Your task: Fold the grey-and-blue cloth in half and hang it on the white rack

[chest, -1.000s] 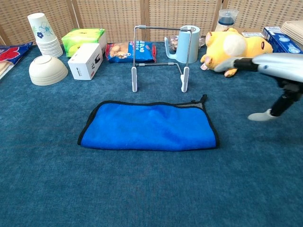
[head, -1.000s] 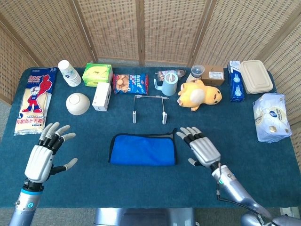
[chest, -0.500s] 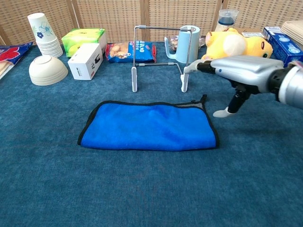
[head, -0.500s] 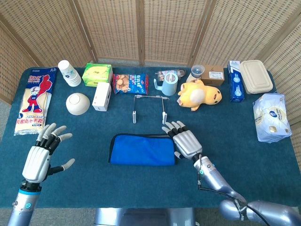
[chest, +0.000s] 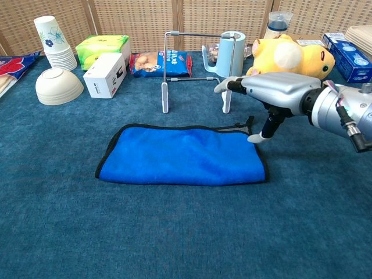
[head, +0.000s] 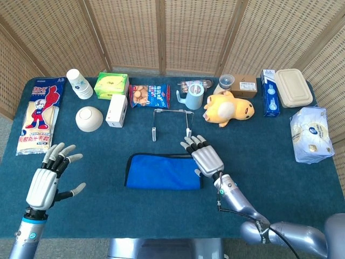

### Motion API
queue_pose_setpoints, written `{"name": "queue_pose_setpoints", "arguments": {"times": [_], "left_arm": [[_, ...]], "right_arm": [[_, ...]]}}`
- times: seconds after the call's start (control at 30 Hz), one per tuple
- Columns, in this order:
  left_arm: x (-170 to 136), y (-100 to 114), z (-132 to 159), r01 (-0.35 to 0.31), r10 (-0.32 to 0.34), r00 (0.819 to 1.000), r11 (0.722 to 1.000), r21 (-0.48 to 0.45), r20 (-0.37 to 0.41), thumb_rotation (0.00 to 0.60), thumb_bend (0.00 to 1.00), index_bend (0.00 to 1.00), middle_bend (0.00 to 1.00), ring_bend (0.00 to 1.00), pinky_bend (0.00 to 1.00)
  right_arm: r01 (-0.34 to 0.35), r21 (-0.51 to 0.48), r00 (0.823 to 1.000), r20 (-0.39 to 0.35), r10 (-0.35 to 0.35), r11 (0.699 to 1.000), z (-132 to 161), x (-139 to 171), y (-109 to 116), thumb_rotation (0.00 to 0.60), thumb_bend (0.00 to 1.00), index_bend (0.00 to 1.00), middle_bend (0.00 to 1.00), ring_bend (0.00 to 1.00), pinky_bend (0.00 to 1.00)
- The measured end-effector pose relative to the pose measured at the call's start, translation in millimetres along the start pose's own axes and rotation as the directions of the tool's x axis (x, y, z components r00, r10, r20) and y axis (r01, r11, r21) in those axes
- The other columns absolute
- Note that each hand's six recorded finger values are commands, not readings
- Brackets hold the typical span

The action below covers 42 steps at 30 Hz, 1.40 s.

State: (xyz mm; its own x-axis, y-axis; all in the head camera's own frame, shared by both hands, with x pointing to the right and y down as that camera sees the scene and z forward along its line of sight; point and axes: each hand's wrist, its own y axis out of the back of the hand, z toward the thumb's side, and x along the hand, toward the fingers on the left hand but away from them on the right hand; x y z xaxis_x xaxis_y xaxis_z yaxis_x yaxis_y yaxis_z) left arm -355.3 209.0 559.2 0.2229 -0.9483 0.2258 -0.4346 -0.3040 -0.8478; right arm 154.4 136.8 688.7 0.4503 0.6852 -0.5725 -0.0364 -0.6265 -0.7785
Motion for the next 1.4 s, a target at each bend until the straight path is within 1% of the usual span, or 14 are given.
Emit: {"name": "queue_pose_setpoints", "arguments": {"times": [0.1,0.13,0.23,0.33,0.5,0.63,0.87,1.03,1.2,1.4], "left_arm": [[0,0,-1,-0.002,0.002,1.0,1.0,-0.001,-0.003,0.6,0.26,0.26,0.16,0.0,0.0],[1,1,-1,-0.002,0.002,1.0,1.0,-0.002,-0.004,0.6,0.26,0.26,0.16,0.0,0.0],[2,0,-2,-0.001,0.001,1.0,1.0,-0.003,-0.003,0.6,0.26,0.26,0.16,0.0,0.0],[2,0,-2,-0.001,0.001,1.0,1.0,-0.003,-0.001,0.6,0.26,0.26,0.15,0.0,0.0],[2,1,-3,-0.003,0.003,1.0,1.0,-0.006,-0.005,0.6,0.26,0.26,0.15,0.0,0.0],[0,1,-4,-0.005,0.005,1.0,1.0,-0.009,-0.008,0.6,0.26,0.26,0.15,0.0,0.0],[0,2,-3,-0.006,0.006,1.0,1.0,-0.011,-0.007,0.6,0.26,0.26,0.15,0.0,0.0],[0,1,-2,-0.005,0.005,1.0,1.0,-0.006,-0.001,0.6,0.26,0.26,0.14,0.0,0.0],[0,0,0,-0.004,0.004,1.0,1.0,-0.008,0.003,0.6,0.26,0.26,0.14,0.0,0.0],[0,0,0,-0.005,0.005,1.0,1.0,-0.004,0.003,0.6,0.26,0.26,0.14,0.0,0.0]], "right_arm": [[-0.01,-0.007,1.0,-0.012,0.01,1.0,3,3,-2,0.6,0.25,0.0,0.0,0.0,0.0],[-0.015,-0.014,1.0,-0.023,0.015,1.0,6,6,-3,0.6,0.26,0.02,0.0,0.0,0.0],[-0.03,-0.024,0.998,-0.06,0.028,0.999,13,12,-3,0.6,0.28,0.16,0.03,0.0,0.0],[-0.055,-0.04,0.994,-0.096,0.051,0.998,21,17,-5,0.6,0.28,0.26,0.04,0.0,0.0],[-0.085,-0.04,0.988,-0.129,0.079,0.996,29,19,-10,0.6,0.28,0.37,0.04,0.0,0.0],[-0.111,-0.012,0.985,-0.138,0.108,0.994,30,16,-14,0.6,0.28,0.39,0.03,0.0,0.0],[-0.129,0.029,0.983,-0.127,0.131,0.991,24,11,-18,0.6,0.28,0.42,0.03,0.0,0.0],[-0.129,0.076,0.983,-0.118,0.138,0.989,19,10,-18,0.6,0.28,0.43,0.03,0.0,0.0],[-0.131,0.089,0.984,-0.109,0.141,0.987,17,8,-17,0.6,0.28,0.43,0.03,0.0,0.0],[-0.117,0.112,0.987,-0.1,0.128,0.987,15,4,-14,0.6,0.28,0.43,0.03,0.0,0.0]]}}
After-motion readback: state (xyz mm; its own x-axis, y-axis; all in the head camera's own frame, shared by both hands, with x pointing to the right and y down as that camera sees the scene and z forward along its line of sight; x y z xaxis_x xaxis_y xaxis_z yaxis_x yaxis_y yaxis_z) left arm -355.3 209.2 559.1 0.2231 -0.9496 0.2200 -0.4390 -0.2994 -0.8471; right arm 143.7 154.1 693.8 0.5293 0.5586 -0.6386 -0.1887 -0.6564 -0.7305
